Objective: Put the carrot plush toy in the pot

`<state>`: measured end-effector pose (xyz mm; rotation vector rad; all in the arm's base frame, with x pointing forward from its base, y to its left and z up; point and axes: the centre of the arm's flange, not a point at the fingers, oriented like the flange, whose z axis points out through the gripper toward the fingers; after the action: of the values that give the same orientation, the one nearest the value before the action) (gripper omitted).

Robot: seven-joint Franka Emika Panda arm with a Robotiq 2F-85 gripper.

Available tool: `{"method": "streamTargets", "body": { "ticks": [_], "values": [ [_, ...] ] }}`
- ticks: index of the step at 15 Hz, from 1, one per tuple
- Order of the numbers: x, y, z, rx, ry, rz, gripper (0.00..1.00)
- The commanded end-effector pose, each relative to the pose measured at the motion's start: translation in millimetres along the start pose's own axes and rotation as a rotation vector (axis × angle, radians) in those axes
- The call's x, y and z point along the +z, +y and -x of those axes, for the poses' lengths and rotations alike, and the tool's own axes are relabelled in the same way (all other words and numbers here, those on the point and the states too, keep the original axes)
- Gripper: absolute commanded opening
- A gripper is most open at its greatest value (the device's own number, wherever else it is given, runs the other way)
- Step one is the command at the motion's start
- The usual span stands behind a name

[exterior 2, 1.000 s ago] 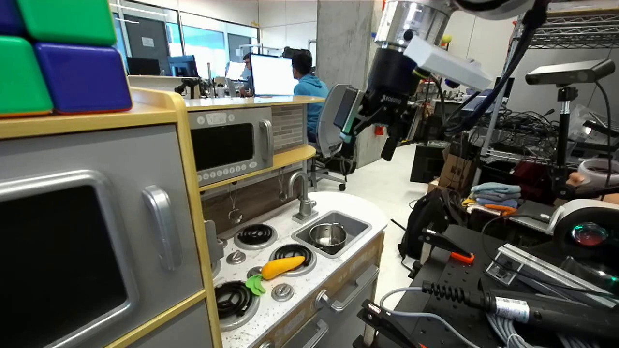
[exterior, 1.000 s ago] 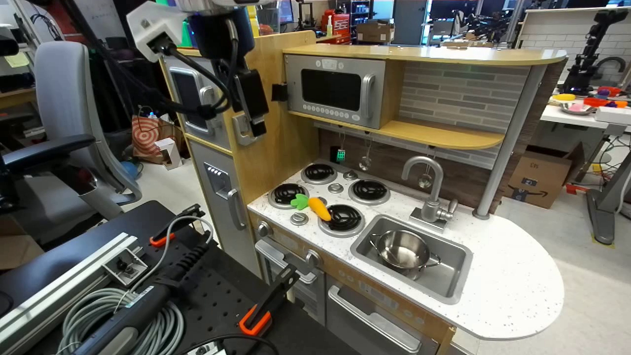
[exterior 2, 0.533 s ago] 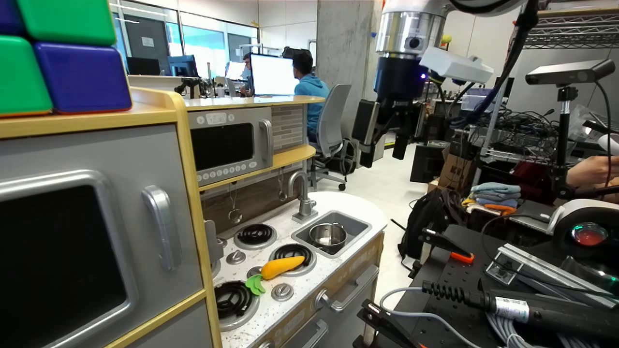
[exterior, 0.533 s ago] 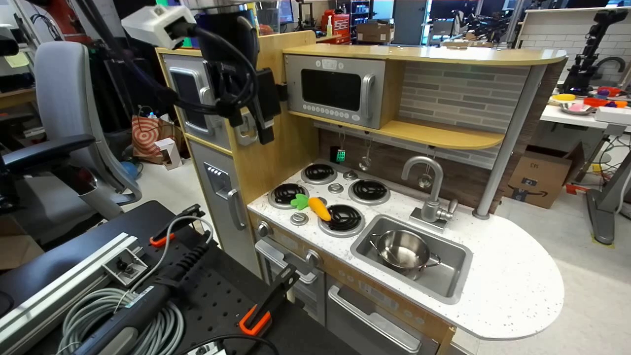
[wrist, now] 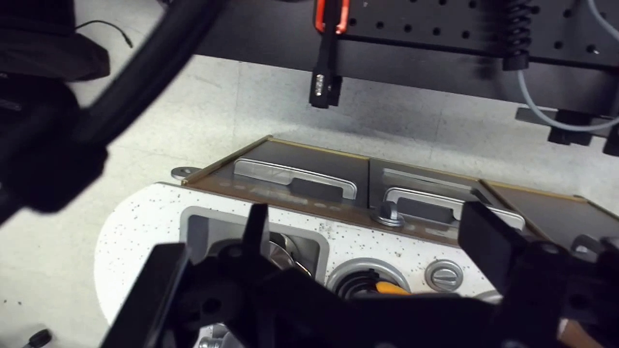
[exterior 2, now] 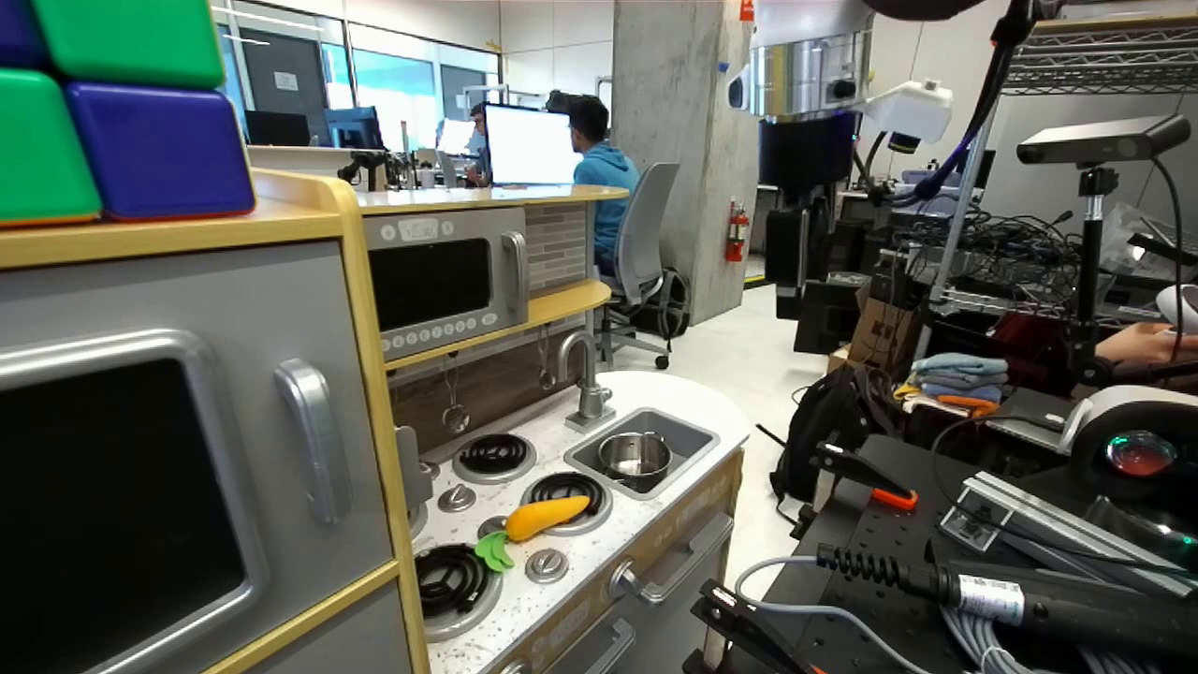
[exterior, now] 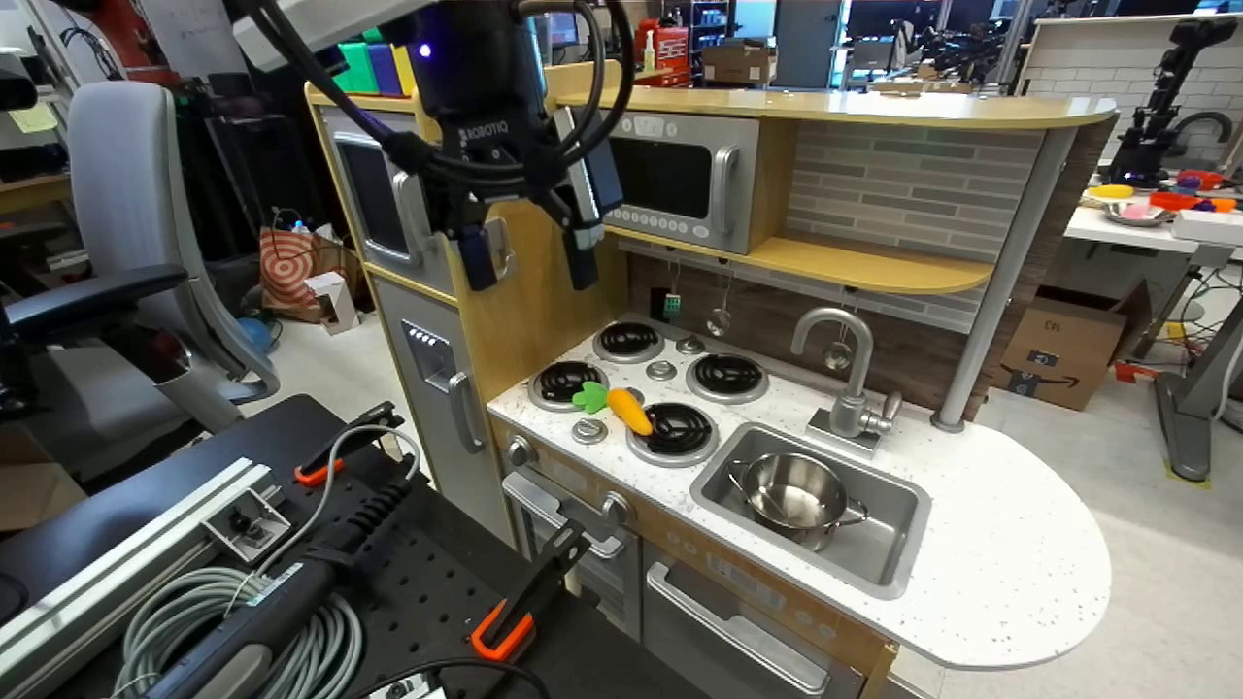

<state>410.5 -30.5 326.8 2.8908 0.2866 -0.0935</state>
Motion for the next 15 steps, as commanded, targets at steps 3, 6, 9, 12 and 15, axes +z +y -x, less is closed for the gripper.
{"method": "streamTargets", "body": {
  "ticks": [3,6,9,12,15],
  "values": [
    [1.6,1.9,-0.7,-0.111,-0.003,0.086,1.0],
    [2.2,1.7,-0.4,-0.114,-0.004,0.087,1.0],
    [7.2,0.5,-7.5,-0.161,0.048,0.101,1.0],
    [14.1,-10.7,-37.0,-0.174,0.101,0.083,1.0],
    [33.8,-27.5,-70.1,-0.145,0.108,0.012,1.0]
  ]
}}
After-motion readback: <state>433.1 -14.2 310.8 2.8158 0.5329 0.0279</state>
